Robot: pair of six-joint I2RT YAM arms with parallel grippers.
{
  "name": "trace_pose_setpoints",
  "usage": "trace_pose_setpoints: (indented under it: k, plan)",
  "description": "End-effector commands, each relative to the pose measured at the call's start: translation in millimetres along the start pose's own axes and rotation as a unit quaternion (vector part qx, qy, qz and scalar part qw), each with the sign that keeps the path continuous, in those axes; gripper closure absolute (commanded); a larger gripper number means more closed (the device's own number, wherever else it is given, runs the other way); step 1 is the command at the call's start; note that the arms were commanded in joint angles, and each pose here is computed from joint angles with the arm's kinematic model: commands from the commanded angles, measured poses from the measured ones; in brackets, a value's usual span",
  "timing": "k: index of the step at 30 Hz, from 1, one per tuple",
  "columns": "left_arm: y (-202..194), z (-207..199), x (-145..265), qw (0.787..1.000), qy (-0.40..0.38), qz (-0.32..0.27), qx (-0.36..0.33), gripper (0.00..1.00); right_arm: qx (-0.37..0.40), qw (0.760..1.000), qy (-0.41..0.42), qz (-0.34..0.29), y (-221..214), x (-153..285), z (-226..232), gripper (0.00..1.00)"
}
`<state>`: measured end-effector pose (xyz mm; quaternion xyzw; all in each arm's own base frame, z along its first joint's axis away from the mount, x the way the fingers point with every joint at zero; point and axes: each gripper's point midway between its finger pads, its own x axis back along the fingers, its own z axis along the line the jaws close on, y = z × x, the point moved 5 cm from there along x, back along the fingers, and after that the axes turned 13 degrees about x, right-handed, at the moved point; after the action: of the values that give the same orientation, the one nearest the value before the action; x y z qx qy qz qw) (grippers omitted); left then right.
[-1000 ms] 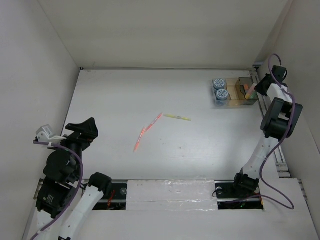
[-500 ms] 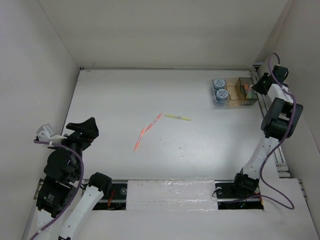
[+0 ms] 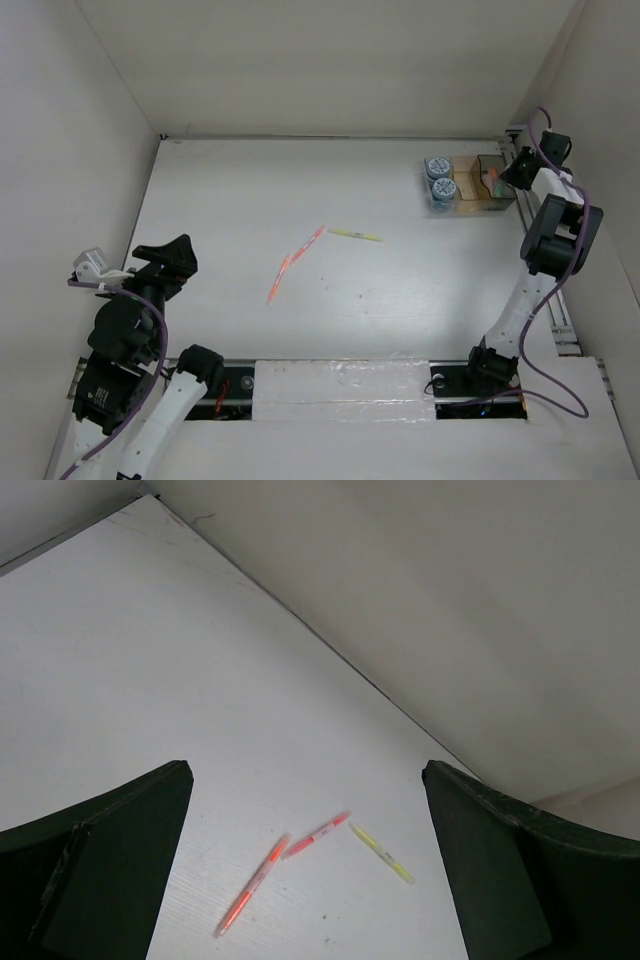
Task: Sort the stationery into containers
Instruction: Place the pen in the storage box.
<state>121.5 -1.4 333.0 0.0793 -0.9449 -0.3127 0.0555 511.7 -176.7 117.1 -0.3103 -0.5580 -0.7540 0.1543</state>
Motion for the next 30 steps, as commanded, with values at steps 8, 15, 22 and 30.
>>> trace_pose_setpoints:
  k: [8, 15, 22, 30]
  plan:
    - [1, -8, -3, 1.000, -0.011, -0.001, 0.000, 0.00, 0.041, 0.999, -0.007, -0.032, 17, -2, 11, 1.00]
    - [1, -8, -3, 1.000, -0.011, -0.001, 0.000, 0.00, 0.040, 0.999, -0.017, -0.028, 15, 0, 9, 0.83]
    - [1, -8, -3, 1.000, -0.011, -0.001, 0.000, 0.00, 0.047, 0.998, -0.009, -0.035, 19, 2, 20, 0.60]
    - [1, -8, -3, 1.000, -0.011, -0.001, 0.000, 0.00, 0.043, 0.998, -0.003, -0.050, 27, 11, 28, 0.49]
